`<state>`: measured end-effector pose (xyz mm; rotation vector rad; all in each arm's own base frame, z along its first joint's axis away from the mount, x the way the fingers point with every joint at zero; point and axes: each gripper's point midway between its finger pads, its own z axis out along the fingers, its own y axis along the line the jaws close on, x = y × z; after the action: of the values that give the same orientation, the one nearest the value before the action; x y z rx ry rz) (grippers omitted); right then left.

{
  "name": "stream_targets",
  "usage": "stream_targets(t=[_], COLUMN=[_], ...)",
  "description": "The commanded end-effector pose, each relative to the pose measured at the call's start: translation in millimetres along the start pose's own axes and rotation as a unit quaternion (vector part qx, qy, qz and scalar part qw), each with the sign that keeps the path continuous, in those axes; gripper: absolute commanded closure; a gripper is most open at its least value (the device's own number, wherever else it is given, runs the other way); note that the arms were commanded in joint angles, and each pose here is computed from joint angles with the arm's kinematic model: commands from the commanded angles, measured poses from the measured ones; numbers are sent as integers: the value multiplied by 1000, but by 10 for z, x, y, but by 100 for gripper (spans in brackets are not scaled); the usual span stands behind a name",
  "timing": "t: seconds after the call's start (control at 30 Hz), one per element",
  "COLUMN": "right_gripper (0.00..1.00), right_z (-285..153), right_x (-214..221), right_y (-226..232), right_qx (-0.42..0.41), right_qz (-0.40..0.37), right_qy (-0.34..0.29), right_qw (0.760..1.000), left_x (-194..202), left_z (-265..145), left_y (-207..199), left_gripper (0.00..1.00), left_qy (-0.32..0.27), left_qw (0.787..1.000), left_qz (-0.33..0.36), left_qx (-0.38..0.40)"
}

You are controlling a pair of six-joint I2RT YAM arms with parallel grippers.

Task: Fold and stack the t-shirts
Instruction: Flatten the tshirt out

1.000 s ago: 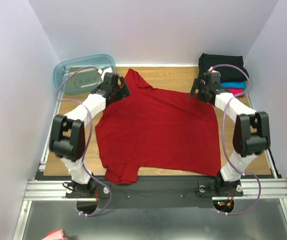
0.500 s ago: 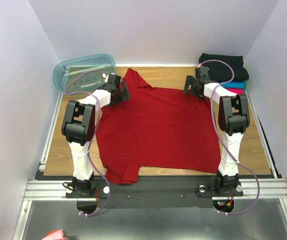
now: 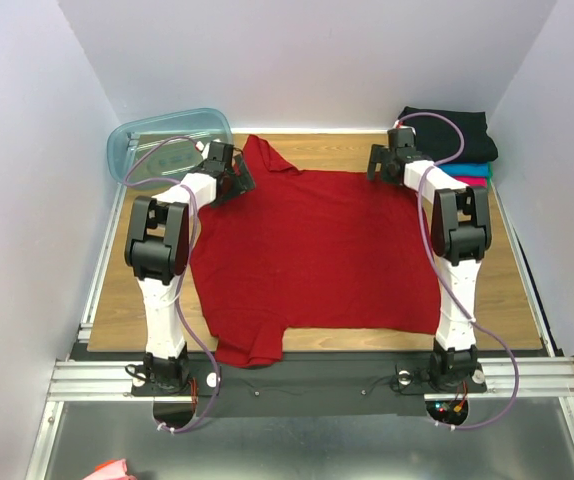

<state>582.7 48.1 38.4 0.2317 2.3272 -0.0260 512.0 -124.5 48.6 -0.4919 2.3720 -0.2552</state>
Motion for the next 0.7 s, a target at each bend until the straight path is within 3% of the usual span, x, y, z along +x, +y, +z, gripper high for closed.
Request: stream_targets(t=[0.0, 0.1, 0.13, 0.2, 0.37, 0.5, 0.67], right_gripper=[0, 0, 0, 0, 0, 0, 0], right_z=[-435, -871, -1068, -1280, -1765, -1958, -2323], right_x=[-463, -697, -736, -724, -377, 140, 352], right_y=[136, 294, 374, 440, 459, 273, 38], right_qx=[-44, -81, -97, -110, -127, -114, -95], right_qz=[7, 11, 12, 12, 38, 58, 85], right_qy=[-41, -69, -78, -83, -69, -37, -58], right_qw=[998, 994, 992, 990, 989, 991, 990], left_x=[-420, -433, -218, -239, 706, 1585, 2553], left_z=[-536, -1064, -1156, -1579, -2011, -2477, -2883], left_y=[-338, -487, -458, -395, 87, 123, 350], left_gripper=[1, 2, 2, 1, 1, 2, 2], left_qy=[-46, -68, -53, -88, -36, 25, 120], left_qw=[998, 995, 996, 995, 999, 999, 992], left_qz=[2, 16, 21, 11, -21, -32, -18], left_qx=[47, 73, 66, 55, 2, 32, 14])
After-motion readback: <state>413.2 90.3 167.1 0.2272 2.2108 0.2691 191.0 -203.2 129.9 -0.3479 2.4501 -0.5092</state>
